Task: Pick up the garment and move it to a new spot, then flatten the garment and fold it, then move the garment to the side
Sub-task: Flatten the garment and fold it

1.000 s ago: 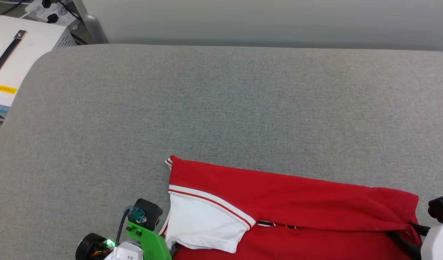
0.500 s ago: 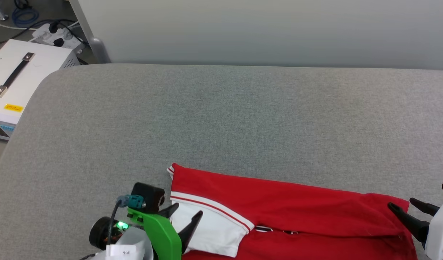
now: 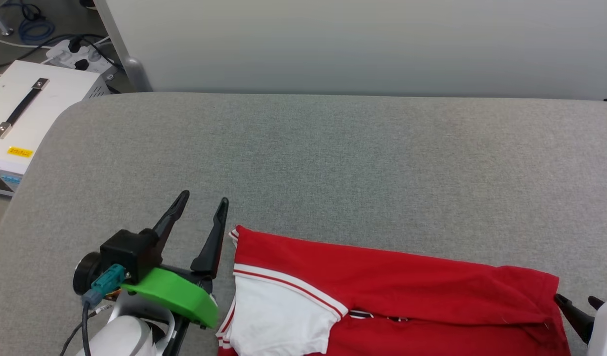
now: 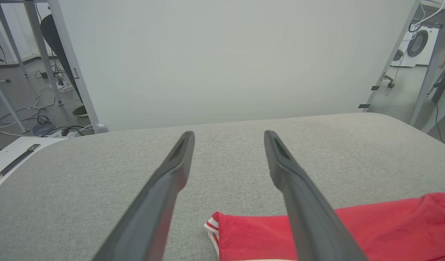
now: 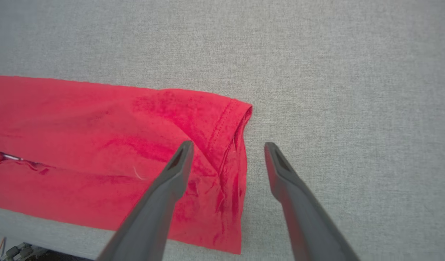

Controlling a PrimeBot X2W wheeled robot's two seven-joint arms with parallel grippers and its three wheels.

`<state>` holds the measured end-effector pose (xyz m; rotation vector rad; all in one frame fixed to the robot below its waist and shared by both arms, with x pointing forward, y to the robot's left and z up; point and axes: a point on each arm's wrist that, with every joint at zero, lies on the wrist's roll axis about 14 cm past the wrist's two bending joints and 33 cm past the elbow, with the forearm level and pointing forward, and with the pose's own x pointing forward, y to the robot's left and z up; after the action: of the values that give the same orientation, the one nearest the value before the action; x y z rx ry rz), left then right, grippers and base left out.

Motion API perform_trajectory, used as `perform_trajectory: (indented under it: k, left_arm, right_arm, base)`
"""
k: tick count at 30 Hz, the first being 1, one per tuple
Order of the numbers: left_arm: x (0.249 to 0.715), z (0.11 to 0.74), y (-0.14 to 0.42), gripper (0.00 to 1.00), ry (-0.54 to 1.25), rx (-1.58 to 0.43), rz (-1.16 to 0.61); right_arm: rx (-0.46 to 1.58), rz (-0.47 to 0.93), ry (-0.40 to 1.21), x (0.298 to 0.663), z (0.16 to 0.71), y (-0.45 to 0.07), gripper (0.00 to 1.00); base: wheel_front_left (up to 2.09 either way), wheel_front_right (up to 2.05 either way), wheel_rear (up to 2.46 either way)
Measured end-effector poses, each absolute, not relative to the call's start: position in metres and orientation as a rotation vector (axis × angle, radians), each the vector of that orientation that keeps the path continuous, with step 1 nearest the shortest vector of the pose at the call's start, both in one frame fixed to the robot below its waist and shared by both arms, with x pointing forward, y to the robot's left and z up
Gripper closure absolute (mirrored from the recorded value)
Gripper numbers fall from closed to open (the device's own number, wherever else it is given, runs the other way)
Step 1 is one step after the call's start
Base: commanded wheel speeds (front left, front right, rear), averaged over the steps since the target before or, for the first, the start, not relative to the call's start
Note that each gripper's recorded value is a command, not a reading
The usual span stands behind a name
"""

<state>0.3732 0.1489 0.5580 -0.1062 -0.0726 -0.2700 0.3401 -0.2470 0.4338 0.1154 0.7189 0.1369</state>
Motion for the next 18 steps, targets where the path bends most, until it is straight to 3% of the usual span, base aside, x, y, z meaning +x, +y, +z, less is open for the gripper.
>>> perform_trajectory:
  k: [18]
  left_arm:
    - [0.387, 0.547, 0.194, 0.0, -0.138, -0.102, -0.112]
  right_arm:
    - [0.214, -0.005, 0.926, 0.323, 0.368, -0.252, 0.0]
  base:
    - [0.0, 0.0, 0.0]
